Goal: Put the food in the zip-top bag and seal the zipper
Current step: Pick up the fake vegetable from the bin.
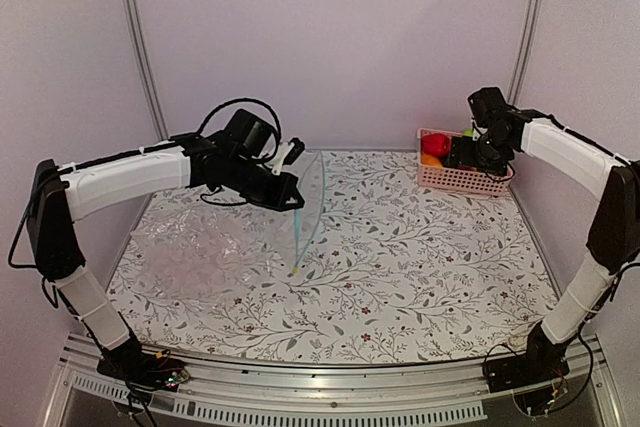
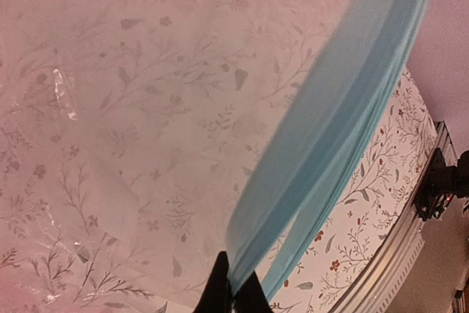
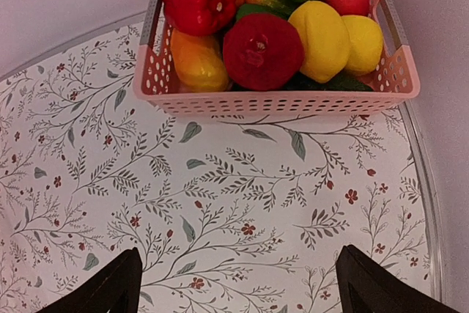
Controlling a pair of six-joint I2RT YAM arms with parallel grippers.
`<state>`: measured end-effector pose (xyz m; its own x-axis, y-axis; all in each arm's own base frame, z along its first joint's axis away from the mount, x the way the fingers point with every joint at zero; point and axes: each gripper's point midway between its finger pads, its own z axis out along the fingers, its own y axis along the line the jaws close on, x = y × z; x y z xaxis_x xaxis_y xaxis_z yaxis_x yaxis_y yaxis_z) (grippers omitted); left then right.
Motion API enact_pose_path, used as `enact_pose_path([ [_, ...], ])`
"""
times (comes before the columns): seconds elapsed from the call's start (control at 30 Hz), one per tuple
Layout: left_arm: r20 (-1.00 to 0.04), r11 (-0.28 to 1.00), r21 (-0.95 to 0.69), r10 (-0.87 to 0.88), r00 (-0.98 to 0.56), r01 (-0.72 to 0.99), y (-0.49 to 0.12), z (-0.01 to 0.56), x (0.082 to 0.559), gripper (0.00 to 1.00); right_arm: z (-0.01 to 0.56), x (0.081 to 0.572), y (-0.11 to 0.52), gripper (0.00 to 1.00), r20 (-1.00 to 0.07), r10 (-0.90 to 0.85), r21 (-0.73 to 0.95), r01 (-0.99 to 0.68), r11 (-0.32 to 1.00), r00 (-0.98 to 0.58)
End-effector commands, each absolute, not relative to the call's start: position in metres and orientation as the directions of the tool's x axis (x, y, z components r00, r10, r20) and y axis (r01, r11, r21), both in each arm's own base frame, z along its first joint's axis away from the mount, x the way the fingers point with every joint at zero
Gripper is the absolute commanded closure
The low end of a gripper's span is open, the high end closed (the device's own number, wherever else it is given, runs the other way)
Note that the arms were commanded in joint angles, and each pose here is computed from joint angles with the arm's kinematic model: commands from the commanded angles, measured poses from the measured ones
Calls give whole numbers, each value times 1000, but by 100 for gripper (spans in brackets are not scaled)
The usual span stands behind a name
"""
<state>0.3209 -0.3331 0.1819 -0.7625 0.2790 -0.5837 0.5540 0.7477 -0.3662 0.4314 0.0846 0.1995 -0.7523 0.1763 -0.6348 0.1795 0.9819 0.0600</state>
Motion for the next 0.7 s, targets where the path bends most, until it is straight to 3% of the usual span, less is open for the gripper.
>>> enact_pose_path([
  [0.0, -579, 757, -367, 269, -770, 540, -331, 183, 328, 100, 197, 467, 67, 7, -635, 177, 53, 186, 981, -752],
  [0.37, -574, 755, -374, 268, -774, 539, -331, 182, 328, 100, 147, 538, 49, 8, -604, 188, 30, 214, 976, -775],
  [0.67, -572, 756, -374, 269, -775, 538, -331, 181, 329, 100, 123, 564, 25, 10, -627, 177, -102, 304, 947, -759],
])
